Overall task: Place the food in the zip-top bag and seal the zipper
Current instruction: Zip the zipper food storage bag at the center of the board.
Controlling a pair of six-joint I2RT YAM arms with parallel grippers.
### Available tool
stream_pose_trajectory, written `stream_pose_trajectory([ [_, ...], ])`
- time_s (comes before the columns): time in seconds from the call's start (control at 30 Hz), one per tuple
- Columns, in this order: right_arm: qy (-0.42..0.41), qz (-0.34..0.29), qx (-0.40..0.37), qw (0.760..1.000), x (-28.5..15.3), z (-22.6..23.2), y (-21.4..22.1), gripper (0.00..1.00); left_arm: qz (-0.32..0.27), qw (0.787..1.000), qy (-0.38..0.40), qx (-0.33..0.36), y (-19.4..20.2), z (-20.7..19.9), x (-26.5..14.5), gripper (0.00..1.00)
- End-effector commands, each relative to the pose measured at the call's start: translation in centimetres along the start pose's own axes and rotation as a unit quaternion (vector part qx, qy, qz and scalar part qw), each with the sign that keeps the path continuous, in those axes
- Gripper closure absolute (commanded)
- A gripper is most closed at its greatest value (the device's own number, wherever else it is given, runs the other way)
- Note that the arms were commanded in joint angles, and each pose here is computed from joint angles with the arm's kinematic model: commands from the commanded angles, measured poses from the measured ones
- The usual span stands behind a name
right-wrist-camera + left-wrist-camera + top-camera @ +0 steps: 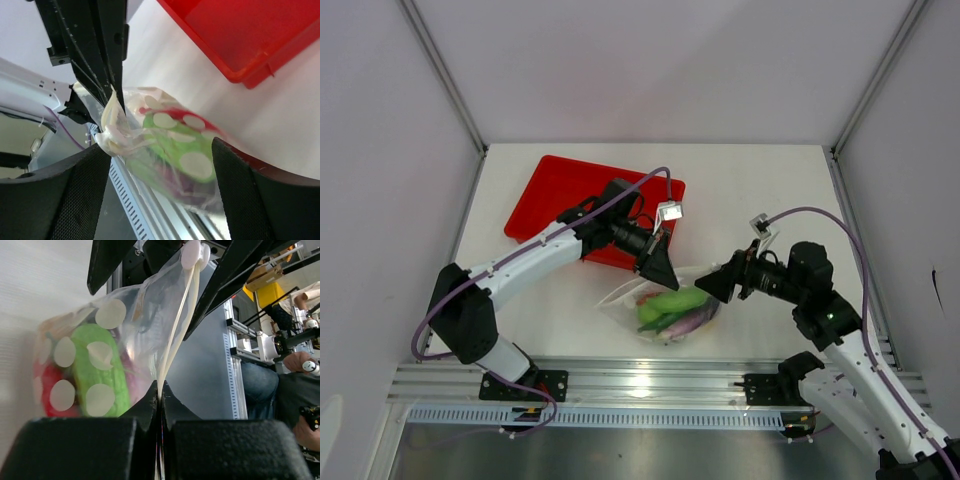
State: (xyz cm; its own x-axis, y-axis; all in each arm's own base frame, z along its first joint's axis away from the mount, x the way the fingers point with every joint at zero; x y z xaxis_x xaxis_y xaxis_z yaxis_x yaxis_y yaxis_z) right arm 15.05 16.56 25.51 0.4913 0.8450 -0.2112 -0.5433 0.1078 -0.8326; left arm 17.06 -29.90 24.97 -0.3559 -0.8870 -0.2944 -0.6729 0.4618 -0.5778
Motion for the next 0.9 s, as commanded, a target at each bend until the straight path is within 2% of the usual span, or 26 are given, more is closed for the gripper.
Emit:
stream_pose_trajectory([
  [0.0, -0.069, -0.035, -0.079, 0.994, 0.1, 1.3, -1.0, 0.19, -0.003, 0.999, 0.043, 0.024, -0.5, -1.1, -0.1, 0.99],
  [0.1, -0.084, -0.042, -0.098, 0.991, 0.2, 1.2, -0.5, 0.23, -0.001, 0.999, 0.045, 0.023, -0.3, -1.1, -0.1, 0.99],
  [0.2, -0.106, -0.054, -0.097, 0.988, -0.1, 1.6, -0.1, 0.35, 0.0, 0.999, 0.043, 0.019, -0.2, -0.9, -0.1, 0.99],
  [0.23, -0.112, -0.061, -0.097, 0.987, 0.0, 1.6, 0.2, 0.45, 0.001, 0.999, 0.043, 0.018, -0.1, -0.9, -0.1, 0.99],
  [0.3, -0.125, -0.067, -0.094, 0.985, -0.2, 2.0, 0.4, 0.56, 0.0, 0.999, 0.042, 0.017, -0.1, -0.7, -0.1, 0.99],
  [0.4, -0.143, -0.072, -0.091, 0.983, -0.3, 2.5, 0.4, 0.79, 0.0, 0.999, 0.045, 0.016, -0.2, -0.7, 0.0, 0.99],
  [0.43, -0.145, -0.071, -0.085, 0.983, -0.3, 2.6, 0.3, 1.0, 0.0, 0.999, 0.045, 0.015, -0.1, -0.7, 0.0, 0.99],
  [0.47, -0.149, -0.072, -0.084, 0.983, -0.4, 2.7, 0.2, 1.0, 0.0, 0.999, 0.042, 0.014, -0.2, -0.6, 0.0, 0.99],
  [0.5, -0.158, -0.076, -0.085, 0.981, -0.4, 3.1, 0.0, 1.0, -0.001, 0.999, 0.039, 0.013, -0.2, -0.6, 0.0, 0.93],
  [0.53, -0.161, -0.074, -0.079, 0.981, -0.5, 3.2, -0.1, 1.0, -0.006, 0.999, 0.032, 0.018, -0.5, -0.8, -0.2, 0.73],
  [0.57, -0.163, -0.075, -0.078, 0.981, -0.5, 3.4, -0.2, 1.0, -0.012, 1.0, 0.018, 0.021, -0.7, -0.8, -0.2, 0.4],
  [0.63, -0.16, -0.07, -0.073, 0.982, -0.6, 3.4, -0.2, 1.0, -0.032, 0.998, 0.011, 0.054, -1.5, -2.0, -0.7, 0.3],
  [0.67, -0.155, -0.068, -0.073, 0.983, -0.5, 3.3, -0.1, 1.0, -0.04, 0.997, -0.003, 0.064, -1.8, -2.2, -0.8, 0.2],
  [0.77, -0.154, -0.049, -0.066, 0.985, -0.3, 3.3, 0.2, 1.0, -0.057, 0.993, -0.019, 0.104, -3.3, -4.0, -0.6, 0.15],
  [0.87, -0.154, -0.037, -0.057, 0.986, -0.2, 3.6, 0.3, 1.0, -0.073, 0.988, -0.038, 0.132, -5.6, -5.3, 0.1, 0.15],
])
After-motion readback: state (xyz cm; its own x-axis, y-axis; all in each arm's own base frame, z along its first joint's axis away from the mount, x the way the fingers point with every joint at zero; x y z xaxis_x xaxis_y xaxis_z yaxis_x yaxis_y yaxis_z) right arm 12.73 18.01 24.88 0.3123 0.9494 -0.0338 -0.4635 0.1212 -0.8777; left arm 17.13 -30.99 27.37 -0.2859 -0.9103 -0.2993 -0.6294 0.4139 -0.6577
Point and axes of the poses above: each gripper's point midway between its finger pads, its own x axis out along the fingers, its own z axis along the line the jaws close on, y = z × x, the point moved 5 cm from there along -x, back along the fingers, and after that the axes turned 6 degrees about -x, right-handed, at the moved point
